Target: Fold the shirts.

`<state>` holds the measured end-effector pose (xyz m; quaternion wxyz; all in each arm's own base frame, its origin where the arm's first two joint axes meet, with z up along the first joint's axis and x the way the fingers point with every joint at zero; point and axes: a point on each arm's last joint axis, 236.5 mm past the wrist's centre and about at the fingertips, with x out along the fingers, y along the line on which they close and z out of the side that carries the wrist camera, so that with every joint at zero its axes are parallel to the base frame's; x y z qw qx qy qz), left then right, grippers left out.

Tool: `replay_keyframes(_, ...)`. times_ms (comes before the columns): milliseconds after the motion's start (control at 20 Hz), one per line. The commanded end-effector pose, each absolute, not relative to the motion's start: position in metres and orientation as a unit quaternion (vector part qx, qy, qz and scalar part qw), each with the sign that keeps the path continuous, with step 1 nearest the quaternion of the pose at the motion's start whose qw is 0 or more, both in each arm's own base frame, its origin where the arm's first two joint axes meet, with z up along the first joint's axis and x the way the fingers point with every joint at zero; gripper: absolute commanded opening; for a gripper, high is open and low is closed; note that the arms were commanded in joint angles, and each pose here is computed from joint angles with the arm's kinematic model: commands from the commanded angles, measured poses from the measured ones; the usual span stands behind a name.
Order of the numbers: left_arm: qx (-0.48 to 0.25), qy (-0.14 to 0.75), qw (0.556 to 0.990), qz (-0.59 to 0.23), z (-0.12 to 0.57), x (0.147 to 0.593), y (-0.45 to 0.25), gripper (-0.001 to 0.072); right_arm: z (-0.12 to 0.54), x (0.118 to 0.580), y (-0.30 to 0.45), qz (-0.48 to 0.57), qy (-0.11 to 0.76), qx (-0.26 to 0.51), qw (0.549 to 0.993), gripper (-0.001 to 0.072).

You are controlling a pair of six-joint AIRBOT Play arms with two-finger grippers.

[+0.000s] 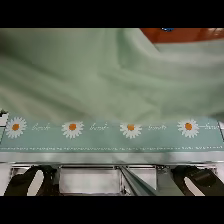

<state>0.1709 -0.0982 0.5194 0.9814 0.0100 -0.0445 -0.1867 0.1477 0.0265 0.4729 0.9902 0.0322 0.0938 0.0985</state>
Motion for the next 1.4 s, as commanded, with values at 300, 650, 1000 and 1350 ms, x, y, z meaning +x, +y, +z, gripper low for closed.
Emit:
replay_keyframes(300,-0.037,0.16,0.975,-0.152,0.384,0.199,-0.074,0.0018,0.323,0.141,-0.006,0.002,0.307,0.043,0.951,0.0034)
replay_keyframes(650,-0.184,0.363,0.904,-0.131,0.154,0.325,-0.076,0.0018,0.113,0.237,-0.011,-0.082,0.488,-0.032,0.868,0.0032)
replay_keyframes(1000,-0.258,0.409,0.873,-0.06,0.032,0.454,-0.053,0.0018,-0.009,0.373,-0.048,-0.073,0.556,0.12,0.82,0.0035)
replay_keyframes(1350,-0.253,0.49,0.83,-0.085,-0.021,0.497,-0.068,0.0511,-0.043,0.464,-0.042,-0.017,0.569,0.223,0.791,0.0408)
